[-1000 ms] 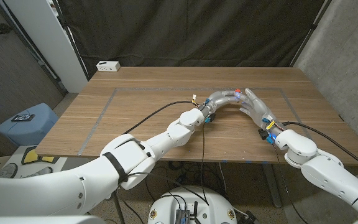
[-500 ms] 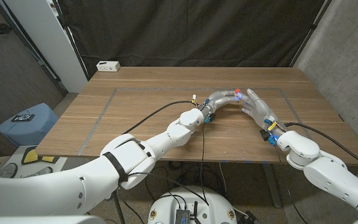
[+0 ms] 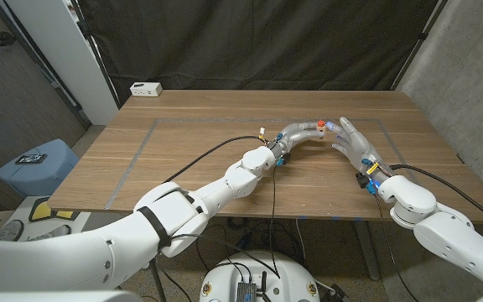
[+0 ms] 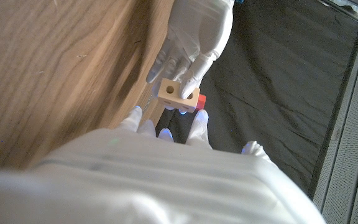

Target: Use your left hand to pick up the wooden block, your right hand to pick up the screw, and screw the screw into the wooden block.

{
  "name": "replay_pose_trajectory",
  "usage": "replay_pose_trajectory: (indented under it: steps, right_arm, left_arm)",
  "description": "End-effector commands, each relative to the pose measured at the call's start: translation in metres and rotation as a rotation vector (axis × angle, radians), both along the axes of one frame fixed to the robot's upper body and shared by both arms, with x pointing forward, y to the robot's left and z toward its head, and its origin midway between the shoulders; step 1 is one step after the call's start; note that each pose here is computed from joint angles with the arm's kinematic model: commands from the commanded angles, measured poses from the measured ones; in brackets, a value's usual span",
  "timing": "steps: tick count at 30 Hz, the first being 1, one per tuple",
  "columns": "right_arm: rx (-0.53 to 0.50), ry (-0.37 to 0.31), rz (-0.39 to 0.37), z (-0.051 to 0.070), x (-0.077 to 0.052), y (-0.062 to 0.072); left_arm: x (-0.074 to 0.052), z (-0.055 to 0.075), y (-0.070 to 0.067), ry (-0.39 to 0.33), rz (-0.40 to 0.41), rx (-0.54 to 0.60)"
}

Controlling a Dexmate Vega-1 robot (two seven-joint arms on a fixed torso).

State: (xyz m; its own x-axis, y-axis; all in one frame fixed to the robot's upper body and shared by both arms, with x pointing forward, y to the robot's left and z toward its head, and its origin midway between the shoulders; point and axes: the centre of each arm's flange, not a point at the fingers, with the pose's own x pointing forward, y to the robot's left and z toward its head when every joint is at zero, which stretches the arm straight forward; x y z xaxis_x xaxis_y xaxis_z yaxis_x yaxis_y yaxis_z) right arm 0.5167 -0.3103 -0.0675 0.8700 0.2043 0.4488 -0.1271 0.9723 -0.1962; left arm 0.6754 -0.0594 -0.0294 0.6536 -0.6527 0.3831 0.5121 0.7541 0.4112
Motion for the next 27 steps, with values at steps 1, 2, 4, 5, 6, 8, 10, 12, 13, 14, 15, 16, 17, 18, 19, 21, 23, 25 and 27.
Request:
replay_pose_trajectory:
  steps: [1,2,4,5,6,8,10,12,13,14,15,16,17,18,19,21,23,25,27]
  right_arm:
    - [0.001,-0.009,-0.014,0.005,0.005,-0.006]
    - [0.001,-0.009,-0.012,0.005,0.006,-0.006]
    - [0.001,-0.009,-0.012,0.006,0.006,-0.006]
    - [0.000,-0.009,-0.011,0.006,0.007,-0.006]
    - [-0.001,-0.008,-0.010,0.006,0.008,-0.006]
    - [0.000,-0.008,-0.011,0.005,0.009,-0.006]
    - [0.000,-0.008,-0.010,0.006,0.011,-0.006]
    - [-0.003,-0.009,-0.006,0.006,0.012,-0.006]
    - [-0.004,-0.009,-0.004,0.007,0.013,-0.006]
    - [-0.004,-0.010,-0.002,0.007,0.013,-0.006]
    - [-0.005,-0.011,0.000,0.007,0.014,-0.005]
    - [-0.007,-0.011,0.002,0.008,0.015,-0.005]
    - [-0.009,-0.011,0.004,0.008,0.015,-0.005]
    - [-0.011,-0.012,0.006,0.008,0.016,-0.005]
    - [-0.013,-0.012,0.008,0.009,0.017,-0.004]
    - [-0.015,-0.012,0.012,0.010,0.018,-0.004]
    - [-0.015,-0.011,0.015,0.010,0.019,-0.004]
    - [-0.017,-0.011,0.017,0.011,0.020,-0.003]
    - [-0.018,-0.012,0.019,0.011,0.021,-0.003]
  left_arm:
    - [-0.001,0.000,0.001,-0.006,0.002,0.003]
    - [-0.002,0.000,0.001,-0.006,0.001,0.003]
    - [-0.002,0.001,0.001,-0.008,0.000,0.004]
    - [-0.002,0.001,0.000,-0.008,0.000,0.004]
    - [-0.002,0.001,0.000,-0.008,0.000,0.005]
    - [-0.002,0.001,0.000,-0.010,0.000,0.005]
    - [-0.002,0.001,0.000,-0.010,0.000,0.005]
    - [-0.003,0.001,0.000,-0.010,0.001,0.004]
    - [-0.003,0.000,0.000,-0.009,0.001,0.004]
    - [-0.003,0.000,0.000,-0.009,0.002,0.004]
    - [-0.003,0.000,0.000,-0.009,0.002,0.004]
    - [-0.003,0.000,0.000,-0.009,0.002,0.004]
    - [-0.003,0.000,0.000,-0.008,0.002,0.004]
    - [-0.003,0.000,0.000,-0.008,0.003,0.004]
    - [-0.003,0.000,0.000,-0.007,0.002,0.004]
    - [-0.003,-0.001,0.000,-0.005,0.002,0.004]
    - [-0.003,-0.001,-0.001,-0.007,0.003,0.005]
    - [-0.003,-0.001,-0.001,-0.006,0.002,0.006]
    - [-0.003,-0.001,-0.001,-0.006,0.002,0.006]
